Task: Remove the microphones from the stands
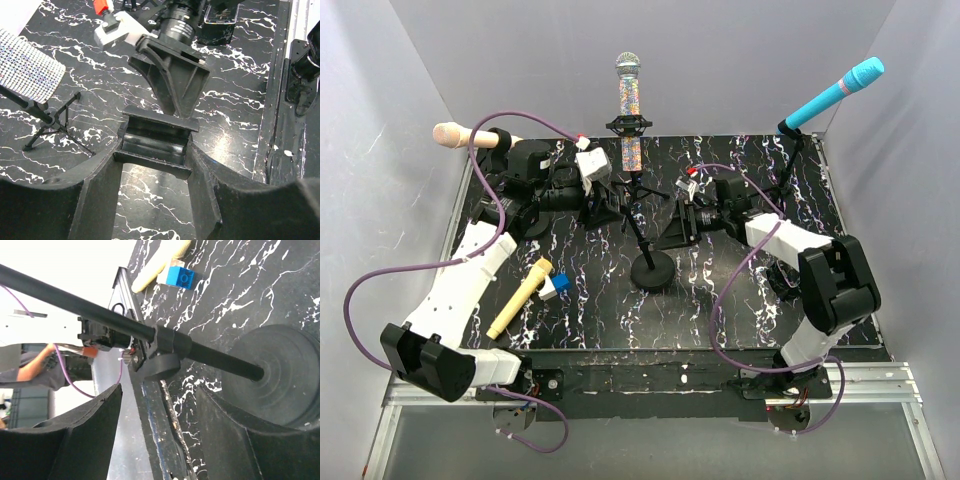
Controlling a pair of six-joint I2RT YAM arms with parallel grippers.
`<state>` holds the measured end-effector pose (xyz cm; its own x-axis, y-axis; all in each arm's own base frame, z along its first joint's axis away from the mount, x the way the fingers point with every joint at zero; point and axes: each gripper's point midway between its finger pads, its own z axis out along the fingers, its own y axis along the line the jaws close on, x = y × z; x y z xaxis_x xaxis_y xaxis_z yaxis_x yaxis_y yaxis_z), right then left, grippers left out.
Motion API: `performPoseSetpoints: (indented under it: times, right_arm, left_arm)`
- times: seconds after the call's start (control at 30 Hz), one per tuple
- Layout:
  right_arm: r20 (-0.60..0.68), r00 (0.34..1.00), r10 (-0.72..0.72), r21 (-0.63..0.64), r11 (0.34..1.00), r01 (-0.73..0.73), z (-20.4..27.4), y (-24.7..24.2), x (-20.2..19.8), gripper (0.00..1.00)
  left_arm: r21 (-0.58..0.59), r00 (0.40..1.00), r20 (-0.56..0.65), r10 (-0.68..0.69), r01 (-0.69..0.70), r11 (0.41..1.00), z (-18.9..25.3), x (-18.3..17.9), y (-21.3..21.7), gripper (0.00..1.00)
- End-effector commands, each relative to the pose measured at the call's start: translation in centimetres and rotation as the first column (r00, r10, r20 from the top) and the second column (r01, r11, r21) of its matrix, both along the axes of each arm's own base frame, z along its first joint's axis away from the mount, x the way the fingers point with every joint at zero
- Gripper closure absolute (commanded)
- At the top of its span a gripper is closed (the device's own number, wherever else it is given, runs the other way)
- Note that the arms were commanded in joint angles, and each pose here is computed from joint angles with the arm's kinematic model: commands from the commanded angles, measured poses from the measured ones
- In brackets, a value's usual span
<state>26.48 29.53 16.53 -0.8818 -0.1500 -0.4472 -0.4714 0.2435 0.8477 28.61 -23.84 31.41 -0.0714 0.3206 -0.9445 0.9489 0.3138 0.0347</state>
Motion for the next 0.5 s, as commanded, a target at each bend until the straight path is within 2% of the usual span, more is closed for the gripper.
performPoseSetpoints:
  times: [0.0,0.17,0.27,0.33,0.47]
  right_arm:
    - [-0.02,0.999,0.029,0.093,0.995,-0.027,2.9,1.3,1.5,0.34]
    - [-0.038,0.999,0.02,0.077,0.997,-0.018,1.9,1.6,2.1,0.48]
    - [0.0,1.0,0.023,0.076,0.997,-0.023,1.8,1.7,2.1,0.55]
    - [0.054,0.997,0.053,0.087,0.995,-0.058,2.3,2.0,1.7,0.64]
    - [0.242,0.967,0.075,0.08,0.992,-0.097,3.3,2.4,1.2,0.88]
  left_arm:
    - [0.017,0.998,0.065,0.01,-0.011,1.0,1.3,0.2,0.5,0.91]
    - [0.025,0.998,0.069,0.012,-0.014,1.0,1.4,0.2,0.6,0.91]
    - [0.028,0.997,0.074,0.013,-0.015,1.0,1.5,0.3,0.6,0.91]
    - [0.032,0.997,0.074,0.015,-0.018,0.999,1.5,0.5,0.6,0.91]
    - [0.037,0.996,0.083,0.016,-0.019,0.999,1.7,0.9,0.6,0.91]
